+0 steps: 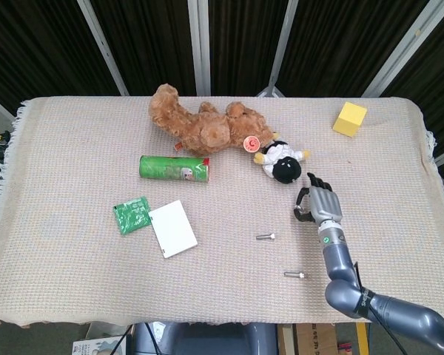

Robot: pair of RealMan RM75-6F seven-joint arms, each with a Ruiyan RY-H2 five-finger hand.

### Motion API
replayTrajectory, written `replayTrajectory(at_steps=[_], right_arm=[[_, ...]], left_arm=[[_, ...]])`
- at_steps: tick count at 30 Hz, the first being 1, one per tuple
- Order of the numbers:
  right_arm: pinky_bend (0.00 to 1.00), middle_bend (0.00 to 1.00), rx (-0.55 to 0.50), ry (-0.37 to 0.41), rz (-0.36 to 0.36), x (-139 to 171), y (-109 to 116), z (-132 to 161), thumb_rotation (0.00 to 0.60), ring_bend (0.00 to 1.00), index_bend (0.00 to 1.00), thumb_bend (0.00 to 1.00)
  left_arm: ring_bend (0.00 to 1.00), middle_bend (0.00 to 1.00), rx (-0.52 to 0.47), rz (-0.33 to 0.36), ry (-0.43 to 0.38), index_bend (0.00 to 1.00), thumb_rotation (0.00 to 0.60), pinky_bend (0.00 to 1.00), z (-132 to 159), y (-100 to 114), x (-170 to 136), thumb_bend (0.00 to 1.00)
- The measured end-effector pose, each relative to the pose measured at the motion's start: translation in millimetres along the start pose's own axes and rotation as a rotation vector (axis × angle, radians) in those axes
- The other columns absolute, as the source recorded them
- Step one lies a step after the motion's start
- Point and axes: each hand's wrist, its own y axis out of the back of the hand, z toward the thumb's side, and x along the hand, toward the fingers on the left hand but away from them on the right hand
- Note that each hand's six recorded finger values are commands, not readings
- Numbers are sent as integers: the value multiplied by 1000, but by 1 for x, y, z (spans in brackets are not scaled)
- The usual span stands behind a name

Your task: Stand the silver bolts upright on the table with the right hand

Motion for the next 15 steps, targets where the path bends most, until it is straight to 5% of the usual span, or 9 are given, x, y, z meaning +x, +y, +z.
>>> replayTrajectory(at_steps=[15], right_arm=[[96,33,-19,-21,-19,-1,18,-13,600,73,608,383]], left_arm=[[45,73,8,0,-4,89,600,171,2,-1,0,117]])
